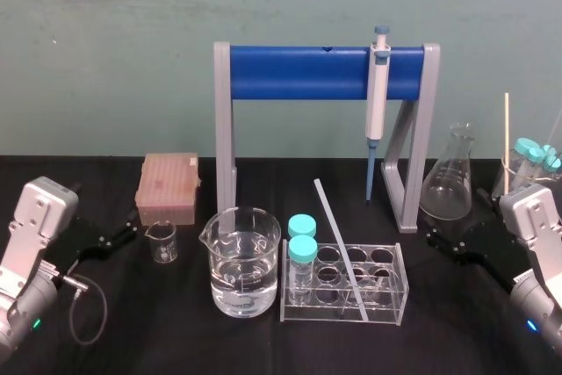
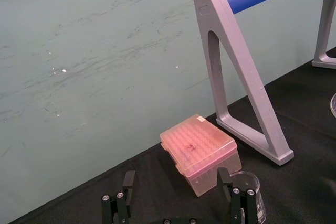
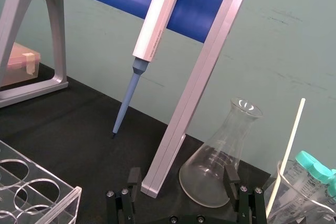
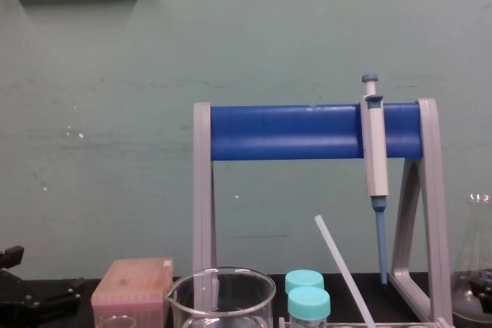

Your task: Pick up the stirring rod with one hand, then place it down.

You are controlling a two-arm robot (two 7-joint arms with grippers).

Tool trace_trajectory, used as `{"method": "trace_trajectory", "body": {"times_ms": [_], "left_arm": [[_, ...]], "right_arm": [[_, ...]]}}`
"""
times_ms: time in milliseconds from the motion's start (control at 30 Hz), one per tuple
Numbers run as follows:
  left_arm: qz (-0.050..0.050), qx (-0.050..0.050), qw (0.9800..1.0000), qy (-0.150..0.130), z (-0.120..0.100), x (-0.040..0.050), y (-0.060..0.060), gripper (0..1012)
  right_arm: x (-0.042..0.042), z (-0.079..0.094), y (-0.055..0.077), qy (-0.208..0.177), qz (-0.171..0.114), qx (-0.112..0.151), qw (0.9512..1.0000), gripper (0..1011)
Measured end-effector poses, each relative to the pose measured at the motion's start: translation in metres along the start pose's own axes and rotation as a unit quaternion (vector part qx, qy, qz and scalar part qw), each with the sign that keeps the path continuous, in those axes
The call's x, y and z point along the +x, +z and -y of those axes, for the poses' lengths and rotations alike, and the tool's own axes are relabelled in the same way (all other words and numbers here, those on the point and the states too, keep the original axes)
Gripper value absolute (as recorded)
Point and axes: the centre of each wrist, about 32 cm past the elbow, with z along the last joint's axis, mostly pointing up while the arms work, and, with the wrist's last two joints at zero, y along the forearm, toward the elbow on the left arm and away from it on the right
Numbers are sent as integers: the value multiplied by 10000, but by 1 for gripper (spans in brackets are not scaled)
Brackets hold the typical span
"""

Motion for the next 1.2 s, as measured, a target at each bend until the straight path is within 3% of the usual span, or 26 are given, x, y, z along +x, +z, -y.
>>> {"method": "trace_trajectory", "body": {"times_ms": [1200], "left_arm": [[0, 0, 10000, 0, 0, 0, 0, 1000]], "right_arm": [[0, 0, 0, 0, 0, 0, 10000, 1003]]}}
